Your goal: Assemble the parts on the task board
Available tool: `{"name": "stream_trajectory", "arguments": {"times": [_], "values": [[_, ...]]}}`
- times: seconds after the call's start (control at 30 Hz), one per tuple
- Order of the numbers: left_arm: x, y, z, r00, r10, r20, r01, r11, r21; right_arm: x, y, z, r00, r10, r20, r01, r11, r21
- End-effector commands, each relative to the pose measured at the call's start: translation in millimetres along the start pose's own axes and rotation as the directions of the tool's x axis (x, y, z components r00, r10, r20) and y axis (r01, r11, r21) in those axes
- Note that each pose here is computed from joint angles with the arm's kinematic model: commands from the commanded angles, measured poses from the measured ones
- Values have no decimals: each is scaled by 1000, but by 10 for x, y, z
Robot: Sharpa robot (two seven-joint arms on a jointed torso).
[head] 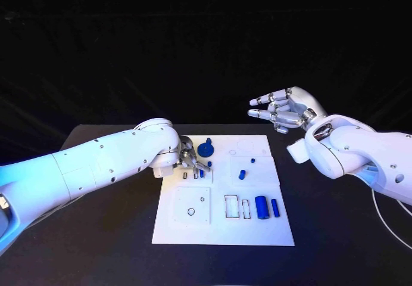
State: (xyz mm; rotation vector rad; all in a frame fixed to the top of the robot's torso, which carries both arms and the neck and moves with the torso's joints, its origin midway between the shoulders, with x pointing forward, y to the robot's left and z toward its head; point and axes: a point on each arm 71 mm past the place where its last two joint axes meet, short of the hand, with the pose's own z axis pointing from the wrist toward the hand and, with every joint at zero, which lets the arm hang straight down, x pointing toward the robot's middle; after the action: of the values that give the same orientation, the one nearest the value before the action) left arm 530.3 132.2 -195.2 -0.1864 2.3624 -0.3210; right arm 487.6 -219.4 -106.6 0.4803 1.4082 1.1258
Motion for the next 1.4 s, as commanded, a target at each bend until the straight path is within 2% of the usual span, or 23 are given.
{"name": "stream_trajectory", "arguments": {"times": [0.03, 0.43, 0.9, 1.2, 1.4], "values": [[16, -31, 5, 1000, 18, -17, -18, 1000, 15, 17, 5, 4, 1000, -2, -15, 2, 1000, -4], [46, -52, 26, 999, 18, -47, -17, 999, 27, 25, -10, 21, 1000, -3, -17, 3, 1000, 1], [52, 7, 20, 996, -48, -70, 50, 998, 38, 34, -20, 26, 1000, -2, -22, 2, 1000, 4], [31, 90, -28, 994, -99, -41, 101, 994, 39, 39, -30, 32, 1000, -1, -24, 1, 1000, 6], [4, 153, -73, 991, -134, 3, 134, 990, 44, 48, -40, 40, 1000, 1, -27, -1, 1000, 9]]}}
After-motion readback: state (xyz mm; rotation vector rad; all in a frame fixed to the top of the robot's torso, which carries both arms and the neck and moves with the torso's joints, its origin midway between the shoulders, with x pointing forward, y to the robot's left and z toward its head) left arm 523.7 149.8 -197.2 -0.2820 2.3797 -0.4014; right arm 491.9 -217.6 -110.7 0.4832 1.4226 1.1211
